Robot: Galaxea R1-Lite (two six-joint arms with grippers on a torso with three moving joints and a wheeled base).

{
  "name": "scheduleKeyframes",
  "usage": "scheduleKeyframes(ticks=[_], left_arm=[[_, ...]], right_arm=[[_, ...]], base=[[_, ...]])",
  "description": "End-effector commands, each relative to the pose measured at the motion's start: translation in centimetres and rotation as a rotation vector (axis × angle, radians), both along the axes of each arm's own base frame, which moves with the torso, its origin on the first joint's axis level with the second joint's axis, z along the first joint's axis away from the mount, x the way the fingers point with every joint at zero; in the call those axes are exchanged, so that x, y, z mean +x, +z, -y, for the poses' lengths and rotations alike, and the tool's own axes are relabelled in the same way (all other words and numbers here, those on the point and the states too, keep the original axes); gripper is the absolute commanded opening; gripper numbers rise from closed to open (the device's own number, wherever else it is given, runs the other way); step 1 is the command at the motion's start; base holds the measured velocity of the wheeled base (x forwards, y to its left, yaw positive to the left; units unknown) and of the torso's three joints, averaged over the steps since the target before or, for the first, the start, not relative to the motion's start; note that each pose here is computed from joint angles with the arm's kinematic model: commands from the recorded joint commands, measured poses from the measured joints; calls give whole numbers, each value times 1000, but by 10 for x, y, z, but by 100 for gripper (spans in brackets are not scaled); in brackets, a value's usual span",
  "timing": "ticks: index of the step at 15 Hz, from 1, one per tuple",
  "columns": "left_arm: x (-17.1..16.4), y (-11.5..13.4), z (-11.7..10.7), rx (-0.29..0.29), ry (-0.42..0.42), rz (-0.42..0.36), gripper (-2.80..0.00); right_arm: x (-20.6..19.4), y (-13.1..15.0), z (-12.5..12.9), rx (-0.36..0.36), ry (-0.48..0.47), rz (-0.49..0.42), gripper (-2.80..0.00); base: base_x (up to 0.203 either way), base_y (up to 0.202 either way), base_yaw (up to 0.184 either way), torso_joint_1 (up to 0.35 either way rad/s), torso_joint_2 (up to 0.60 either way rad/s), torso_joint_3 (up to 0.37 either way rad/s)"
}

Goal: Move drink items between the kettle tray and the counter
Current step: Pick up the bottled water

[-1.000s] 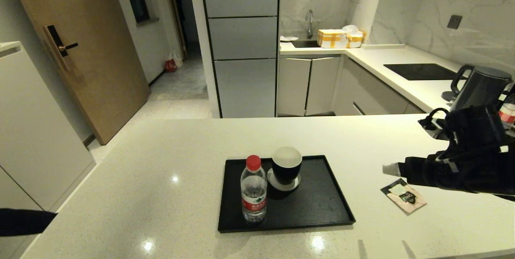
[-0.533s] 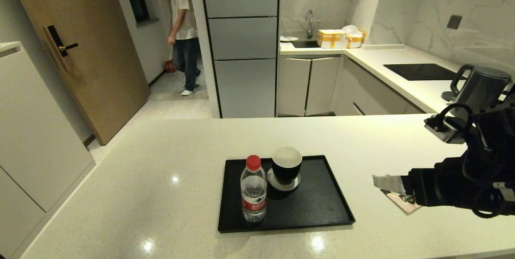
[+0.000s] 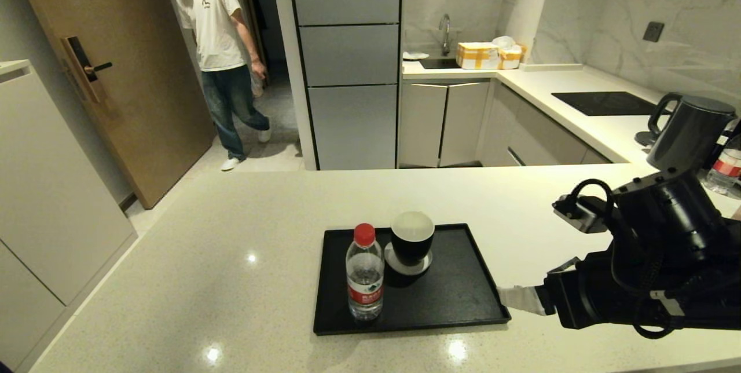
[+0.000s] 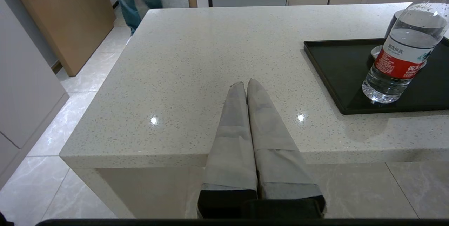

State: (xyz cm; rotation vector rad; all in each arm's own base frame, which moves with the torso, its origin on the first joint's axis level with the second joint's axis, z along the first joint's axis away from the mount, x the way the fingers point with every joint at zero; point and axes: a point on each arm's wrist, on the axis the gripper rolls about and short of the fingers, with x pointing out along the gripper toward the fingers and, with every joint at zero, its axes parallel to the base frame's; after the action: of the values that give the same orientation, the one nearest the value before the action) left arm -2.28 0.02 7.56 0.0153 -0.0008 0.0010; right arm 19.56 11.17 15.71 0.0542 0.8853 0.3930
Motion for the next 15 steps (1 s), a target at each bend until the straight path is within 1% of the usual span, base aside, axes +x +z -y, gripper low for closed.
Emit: scheduleKeyframes(ticks=[1,2,3,5,7,10,13,15], left_arm=[[0,0,0,0,1,1,-280],[0,0,0,0,1,1,-280],[0,0,0,0,1,1,-280],[0,0,0,0,1,1,-280],[0,0,0,0,1,1,-280],[0,0,0,0,1,2,-280],[0,0,0,0,1,1,-280],[0,0,0,0,1,1,-280]], right_arm=[[9,-14,-6,-7,9,-7,0],[12,-16,-8,1,12,6,0],[15,-21,-11,0,17,3,-280],[21,-30,-20,-15,34,-16,-280],[24,-32,-32,-5,60,3,-280],[20,-32,-50,-1,125,28,-280],[24,-33,-70,-23,157,54,-280],[24,-33,-84,-22,196,62,-280]], base=[[0,0,0,0,0,0],[0,0,0,0,0,0],[0,0,0,0,0,0],[0,0,0,0,0,0],[0,0,0,0,0,0],[0,0,0,0,0,0],[0,0,0,0,0,0],[0,0,0,0,0,0]])
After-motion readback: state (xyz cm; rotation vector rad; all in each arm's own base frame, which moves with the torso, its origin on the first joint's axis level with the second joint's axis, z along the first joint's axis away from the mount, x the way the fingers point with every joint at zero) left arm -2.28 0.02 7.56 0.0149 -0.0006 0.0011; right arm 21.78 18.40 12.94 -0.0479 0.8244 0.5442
